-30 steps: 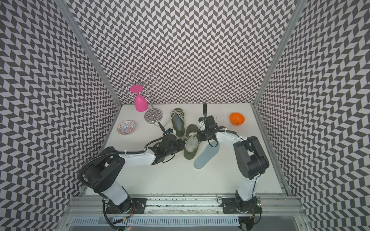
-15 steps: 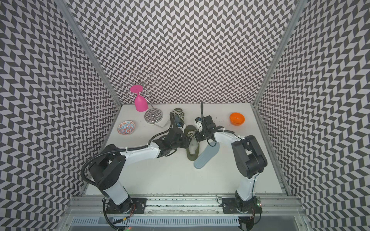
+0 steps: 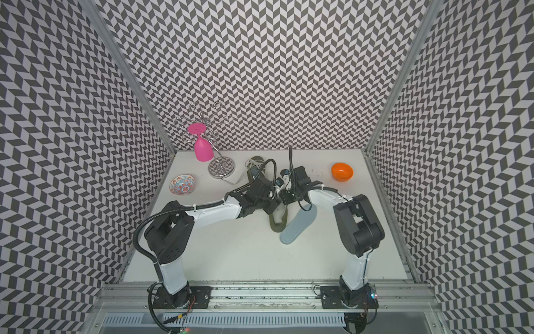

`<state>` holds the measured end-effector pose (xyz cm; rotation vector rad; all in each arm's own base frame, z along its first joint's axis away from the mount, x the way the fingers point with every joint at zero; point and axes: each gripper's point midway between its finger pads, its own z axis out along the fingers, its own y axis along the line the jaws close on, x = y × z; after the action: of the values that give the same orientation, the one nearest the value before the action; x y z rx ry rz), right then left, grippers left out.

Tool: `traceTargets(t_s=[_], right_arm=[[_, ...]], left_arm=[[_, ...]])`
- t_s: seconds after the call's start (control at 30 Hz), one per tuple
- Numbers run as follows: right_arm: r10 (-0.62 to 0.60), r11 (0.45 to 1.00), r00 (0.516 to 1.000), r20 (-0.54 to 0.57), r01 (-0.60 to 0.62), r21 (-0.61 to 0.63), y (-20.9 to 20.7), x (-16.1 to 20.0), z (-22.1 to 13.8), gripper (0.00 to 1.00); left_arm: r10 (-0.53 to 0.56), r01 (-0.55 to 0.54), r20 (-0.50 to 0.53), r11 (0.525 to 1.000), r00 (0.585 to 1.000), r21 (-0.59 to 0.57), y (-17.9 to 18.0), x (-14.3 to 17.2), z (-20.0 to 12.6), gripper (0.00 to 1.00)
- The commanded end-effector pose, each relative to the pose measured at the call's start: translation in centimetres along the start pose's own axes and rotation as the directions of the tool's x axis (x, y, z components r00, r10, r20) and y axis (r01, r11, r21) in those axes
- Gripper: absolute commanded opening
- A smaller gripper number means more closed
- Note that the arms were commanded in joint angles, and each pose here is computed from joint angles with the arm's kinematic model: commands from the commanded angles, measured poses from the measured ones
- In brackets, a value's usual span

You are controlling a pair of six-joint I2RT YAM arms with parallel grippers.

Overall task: Insert the insole into the shoe
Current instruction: Adjust the shoe at the center of the board.

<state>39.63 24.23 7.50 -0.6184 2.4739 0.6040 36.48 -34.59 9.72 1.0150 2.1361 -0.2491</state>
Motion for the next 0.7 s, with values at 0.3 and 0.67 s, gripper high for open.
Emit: traceTargets(t_s=[0.3, 0.67], right_arm=[[-0.059, 0.994, 0.997, 0.050, 0.063, -0.087, 1.7, -2.4, 0.0, 0.10], [0.005, 0.994, 0.999, 0.038, -0.001, -0.112, 1.8, -2.3, -1.3, 0.44]], left_arm=[[0.146, -0.148, -0.026, 0.984, 0.989, -0.098, 3.2, -1.0, 3.6, 0.35], [0.042, -0.044, 0.041, 0.999, 0.998, 0.033, 3.4, -1.5, 2.5, 0.00]])
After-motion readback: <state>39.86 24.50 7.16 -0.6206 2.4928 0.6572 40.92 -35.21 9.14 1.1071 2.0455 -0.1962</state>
